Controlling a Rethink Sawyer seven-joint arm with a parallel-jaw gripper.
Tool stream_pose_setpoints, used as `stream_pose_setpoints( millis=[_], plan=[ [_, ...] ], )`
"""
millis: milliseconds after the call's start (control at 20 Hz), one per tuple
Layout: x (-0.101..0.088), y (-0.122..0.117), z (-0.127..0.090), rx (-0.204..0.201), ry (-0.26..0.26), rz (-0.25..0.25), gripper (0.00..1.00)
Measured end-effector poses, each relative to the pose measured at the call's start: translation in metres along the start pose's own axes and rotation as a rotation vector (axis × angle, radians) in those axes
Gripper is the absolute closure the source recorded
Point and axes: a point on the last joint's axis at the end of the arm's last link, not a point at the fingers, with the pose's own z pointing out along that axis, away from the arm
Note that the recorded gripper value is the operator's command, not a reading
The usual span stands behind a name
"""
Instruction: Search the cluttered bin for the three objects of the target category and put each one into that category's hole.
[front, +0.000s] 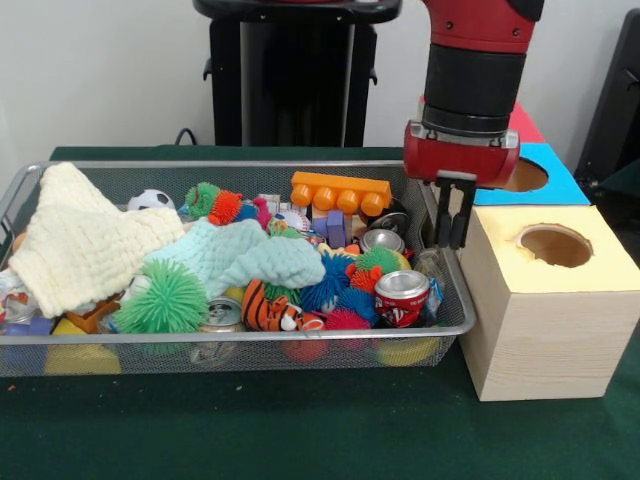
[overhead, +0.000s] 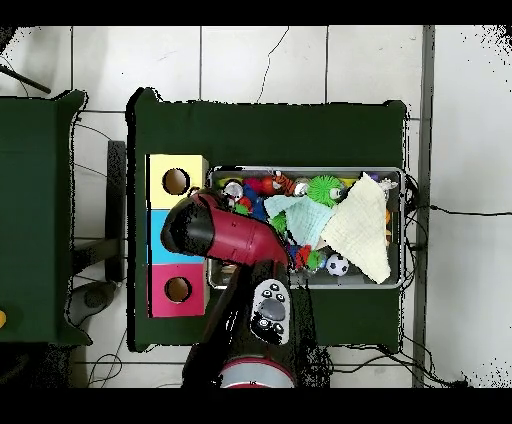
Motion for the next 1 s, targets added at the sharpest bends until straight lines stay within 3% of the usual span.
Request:
stream_pose_setpoints(
  millis=[450,500,1000],
  plan=[
    [0.001,-0.024,0.007,0.001,0.004,0.044,1.0],
    [-0.002,-0.03,0.009,0.0,0.004,0.058,0.0],
    [-0.006,-0.035,0.011,-0.006,-0.011,0.073,0.0]
  ],
)
